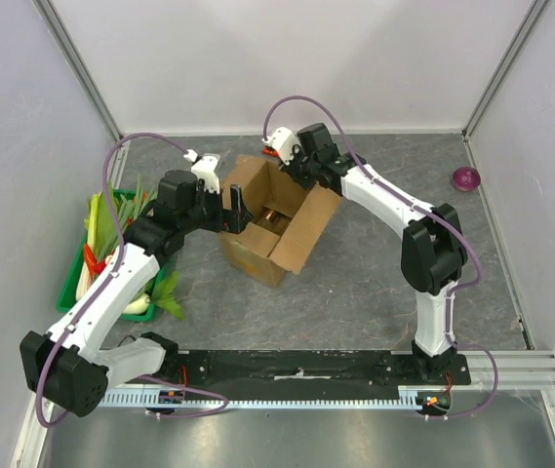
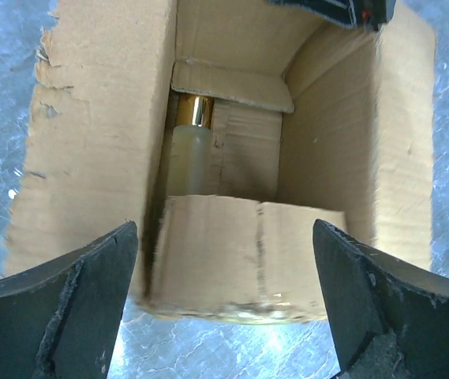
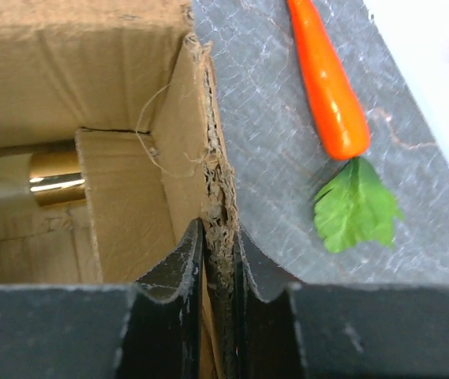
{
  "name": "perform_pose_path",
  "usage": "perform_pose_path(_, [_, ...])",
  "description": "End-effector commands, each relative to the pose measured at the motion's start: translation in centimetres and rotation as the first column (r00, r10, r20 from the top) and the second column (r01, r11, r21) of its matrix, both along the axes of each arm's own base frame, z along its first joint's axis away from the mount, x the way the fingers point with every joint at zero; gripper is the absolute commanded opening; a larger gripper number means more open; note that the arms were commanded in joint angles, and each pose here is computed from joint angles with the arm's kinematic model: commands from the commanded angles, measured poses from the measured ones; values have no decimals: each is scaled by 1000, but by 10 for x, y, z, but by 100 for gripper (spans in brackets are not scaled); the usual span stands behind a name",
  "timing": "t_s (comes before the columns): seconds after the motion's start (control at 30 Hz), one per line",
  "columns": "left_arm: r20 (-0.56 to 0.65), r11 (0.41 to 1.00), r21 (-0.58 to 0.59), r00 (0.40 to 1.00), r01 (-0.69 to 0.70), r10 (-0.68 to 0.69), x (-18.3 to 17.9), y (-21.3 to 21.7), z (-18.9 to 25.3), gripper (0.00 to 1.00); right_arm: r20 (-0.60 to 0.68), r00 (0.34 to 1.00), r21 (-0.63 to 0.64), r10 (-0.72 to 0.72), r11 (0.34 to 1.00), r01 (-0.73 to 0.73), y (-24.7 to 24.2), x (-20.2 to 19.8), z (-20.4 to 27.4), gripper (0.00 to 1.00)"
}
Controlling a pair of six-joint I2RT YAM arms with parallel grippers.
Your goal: Unpack the express box
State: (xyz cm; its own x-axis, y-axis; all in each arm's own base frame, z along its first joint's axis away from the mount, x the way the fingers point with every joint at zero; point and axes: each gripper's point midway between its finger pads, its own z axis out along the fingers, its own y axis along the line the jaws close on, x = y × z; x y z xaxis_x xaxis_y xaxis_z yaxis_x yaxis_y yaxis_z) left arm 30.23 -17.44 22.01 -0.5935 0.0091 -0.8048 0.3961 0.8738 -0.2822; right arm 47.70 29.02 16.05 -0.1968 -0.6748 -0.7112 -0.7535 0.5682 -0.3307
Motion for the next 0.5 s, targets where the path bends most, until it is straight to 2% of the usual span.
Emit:
perform_pose_path(0.0, [113,999,-30,993,-24,27,6,3,43,96,-8,989,115,-145,983,145,-11,-8,37,20])
perform_pose_path(0.13, [96,997,-36,993,-63,66,10,7,47,90,-83,962,234,-261,933,274,-18,-25,57,15])
perform_pose_path(0.2, [78,993,-24,990,-112,113,15,12,46,89,-148,930,268,-336,892,365,-24,-36,50,14])
perform_pose_path(0.23, [68,990,-17,988,-137,138,17,15,44,89,-135,912,286,-388,866,411,-33,-40,61,7])
perform_pose_path(0.27, [58,983,-16,982,-180,181,20,20,44,91,-149,895,271,-421,853,447,-37,-48,51,5])
perform_pose_path(0.33, [17,982,2,982,-187,187,20,20,36,91,-167,845,320,-507,783,533,-46,-60,61,5])
perform_pose_path(0.37, [10,975,3,975,-220,220,23,23,37,91,-169,807,298,-565,752,589,-56,-68,47,5])
perform_pose_path(0.43, [-30,973,28,972,-231,232,25,24,27,89,-202,735,358,-647,650,671,-65,-79,54,6])
perform_pose_path(0.47, [-46,968,26,967,-248,249,27,24,24,89,-199,701,349,-685,619,704,-71,-87,42,6])
